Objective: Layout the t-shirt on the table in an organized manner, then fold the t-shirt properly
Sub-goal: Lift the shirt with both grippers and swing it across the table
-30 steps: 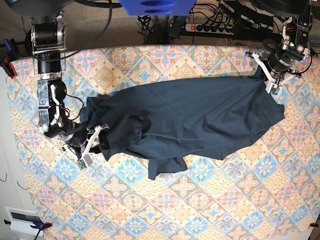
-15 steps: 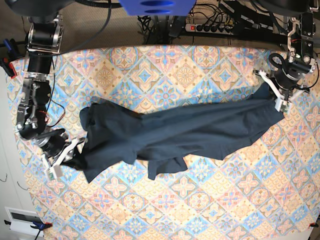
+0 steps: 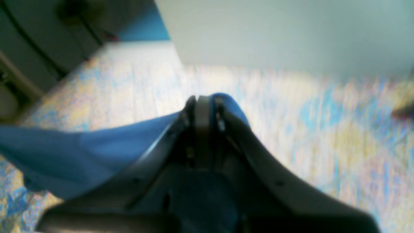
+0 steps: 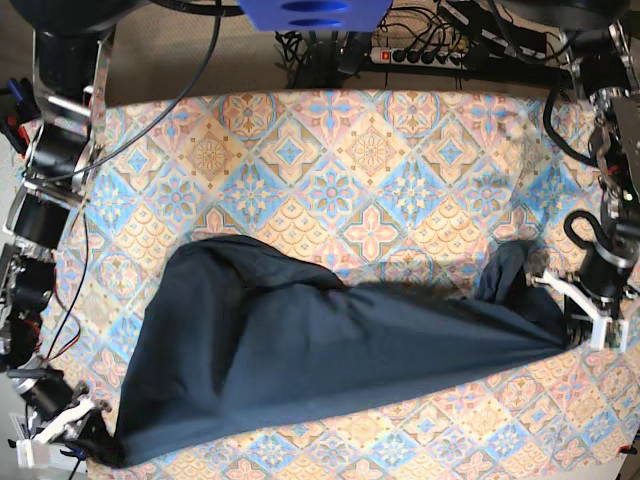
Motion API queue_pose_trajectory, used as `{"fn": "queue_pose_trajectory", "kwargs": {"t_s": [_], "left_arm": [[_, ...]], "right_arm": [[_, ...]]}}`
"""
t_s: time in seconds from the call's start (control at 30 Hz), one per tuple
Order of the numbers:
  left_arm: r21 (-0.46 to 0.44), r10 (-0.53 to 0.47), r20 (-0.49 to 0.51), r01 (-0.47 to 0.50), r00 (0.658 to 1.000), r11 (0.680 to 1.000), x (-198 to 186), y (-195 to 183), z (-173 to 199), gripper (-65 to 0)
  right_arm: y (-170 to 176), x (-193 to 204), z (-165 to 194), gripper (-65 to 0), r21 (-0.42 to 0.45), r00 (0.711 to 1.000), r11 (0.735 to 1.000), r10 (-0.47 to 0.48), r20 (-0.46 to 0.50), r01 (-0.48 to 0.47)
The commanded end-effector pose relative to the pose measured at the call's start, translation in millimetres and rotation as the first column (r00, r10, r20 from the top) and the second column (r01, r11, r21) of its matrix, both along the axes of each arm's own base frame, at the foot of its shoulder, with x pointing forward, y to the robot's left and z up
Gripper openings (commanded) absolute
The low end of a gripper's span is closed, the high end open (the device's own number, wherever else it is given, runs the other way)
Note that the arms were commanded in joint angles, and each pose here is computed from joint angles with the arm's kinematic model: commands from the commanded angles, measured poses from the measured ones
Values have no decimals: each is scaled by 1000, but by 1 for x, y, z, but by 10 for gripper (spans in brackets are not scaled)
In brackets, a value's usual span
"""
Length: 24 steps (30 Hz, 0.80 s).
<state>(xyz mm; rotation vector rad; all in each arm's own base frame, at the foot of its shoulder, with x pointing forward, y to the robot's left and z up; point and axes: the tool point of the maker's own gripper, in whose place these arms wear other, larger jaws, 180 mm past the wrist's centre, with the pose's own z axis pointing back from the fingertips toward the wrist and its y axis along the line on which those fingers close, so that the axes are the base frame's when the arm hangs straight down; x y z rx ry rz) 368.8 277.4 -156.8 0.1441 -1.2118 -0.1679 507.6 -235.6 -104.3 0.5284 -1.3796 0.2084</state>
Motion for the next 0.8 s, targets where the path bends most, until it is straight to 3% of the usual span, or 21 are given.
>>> {"fn": "queue_pose_trajectory", "kwargs": {"t_s": [0.0, 0.27, 0.47, 0.63, 0.77], "left_arm": [[30, -2, 85, 0, 996, 1000, 10, 1, 33, -650], [14, -13, 188, 11, 982, 1000, 59, -3, 98, -650], [-27, 22, 280, -15, 960, 1000, 86, 11, 157, -650], [-44, 35, 368, -20, 929, 999, 87, 16, 203, -650], [-47, 32, 385, -15, 922, 999, 85, 16, 211, -650]], "right_arm": [[-12, 6, 39, -642, 19, 996, 999, -29, 80, 28], [8, 33, 134, -643, 0, 980, 1000, 20, 200, -20], [-4, 36, 204, -643, 65, 953, 998, -11, 304, -9], [-7, 35, 208, -643, 68, 952, 998, -17, 307, -4], [-13, 32, 211, -643, 66, 950, 998, -26, 312, 6]]}}
